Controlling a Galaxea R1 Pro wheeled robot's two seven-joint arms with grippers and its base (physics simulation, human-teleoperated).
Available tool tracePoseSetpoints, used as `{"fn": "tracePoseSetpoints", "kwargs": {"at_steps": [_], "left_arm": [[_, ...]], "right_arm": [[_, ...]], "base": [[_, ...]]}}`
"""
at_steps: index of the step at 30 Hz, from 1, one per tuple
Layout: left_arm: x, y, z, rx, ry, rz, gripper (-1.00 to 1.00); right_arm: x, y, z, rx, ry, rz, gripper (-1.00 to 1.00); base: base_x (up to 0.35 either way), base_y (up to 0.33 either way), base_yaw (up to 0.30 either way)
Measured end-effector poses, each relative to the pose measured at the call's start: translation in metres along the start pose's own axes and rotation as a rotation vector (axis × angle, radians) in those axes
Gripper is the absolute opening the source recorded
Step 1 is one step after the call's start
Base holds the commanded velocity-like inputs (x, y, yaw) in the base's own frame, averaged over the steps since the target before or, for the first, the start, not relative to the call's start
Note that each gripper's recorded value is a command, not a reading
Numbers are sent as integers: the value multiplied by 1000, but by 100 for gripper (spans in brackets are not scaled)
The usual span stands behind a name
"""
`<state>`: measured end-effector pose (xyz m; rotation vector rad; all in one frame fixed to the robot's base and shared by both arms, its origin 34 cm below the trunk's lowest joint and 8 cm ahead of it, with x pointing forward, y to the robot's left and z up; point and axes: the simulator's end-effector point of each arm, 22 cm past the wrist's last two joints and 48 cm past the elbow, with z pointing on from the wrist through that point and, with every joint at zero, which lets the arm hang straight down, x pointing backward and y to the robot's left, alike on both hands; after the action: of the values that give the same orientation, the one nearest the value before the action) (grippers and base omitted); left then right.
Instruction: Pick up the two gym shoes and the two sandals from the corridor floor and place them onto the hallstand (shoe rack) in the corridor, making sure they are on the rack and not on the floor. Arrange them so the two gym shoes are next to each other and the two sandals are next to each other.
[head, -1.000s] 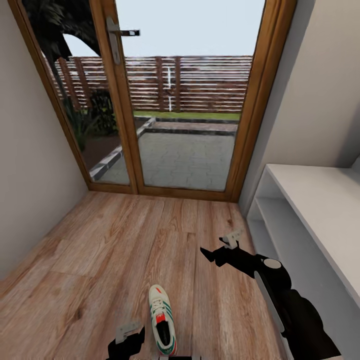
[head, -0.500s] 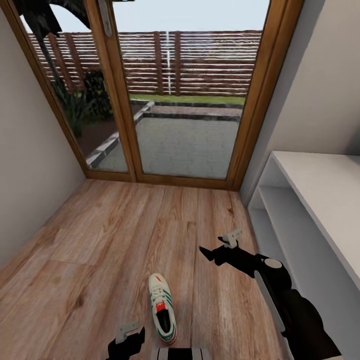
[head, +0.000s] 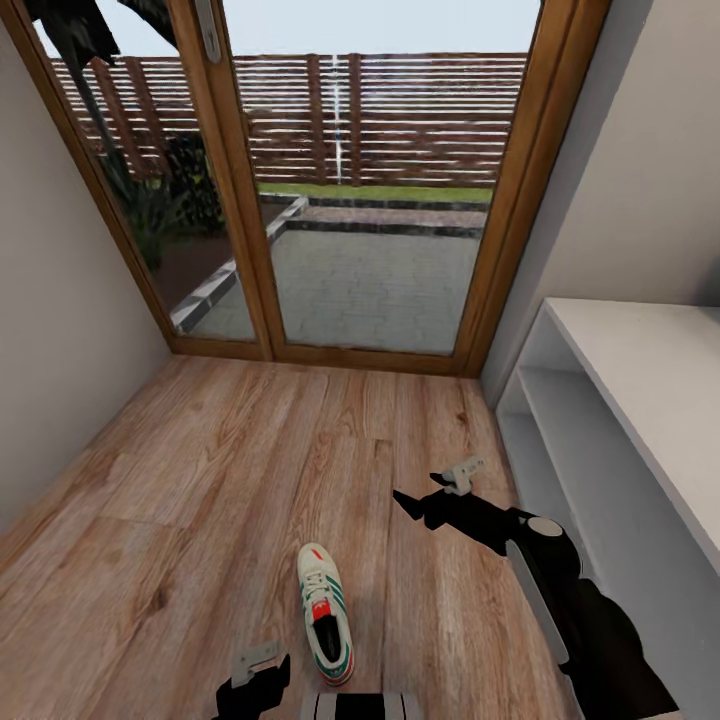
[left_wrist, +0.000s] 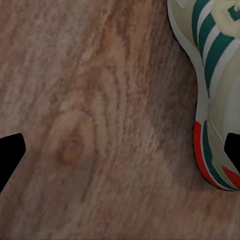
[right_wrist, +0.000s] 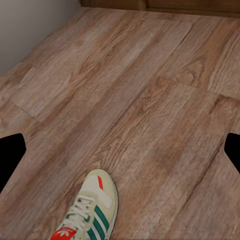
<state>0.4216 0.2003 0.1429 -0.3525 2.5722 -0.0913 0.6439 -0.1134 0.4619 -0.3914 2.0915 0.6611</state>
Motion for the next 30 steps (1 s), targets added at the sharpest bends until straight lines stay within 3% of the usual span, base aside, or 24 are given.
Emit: {"fn": "tracePoseSetpoints", "kwargs": {"at_steps": [4,8,17,30], "left_arm": [[0,0,0,0,1,0,100],[1,-1,0,1,2,0,100],[2,-2,0,4,3,0,100],[-29,-30,6,47,-56,-3,100]], "right_arm": [[-5,17,8,-25,-15,33,100],[-34,49,30,-43,-42,106,100],[-93,57,48,9,-92,124,100],[-127,64,48,-21,-143,148,100]], "base": [[0,0,0],[0,0,0],[0,0,0],[0,0,0]]}}
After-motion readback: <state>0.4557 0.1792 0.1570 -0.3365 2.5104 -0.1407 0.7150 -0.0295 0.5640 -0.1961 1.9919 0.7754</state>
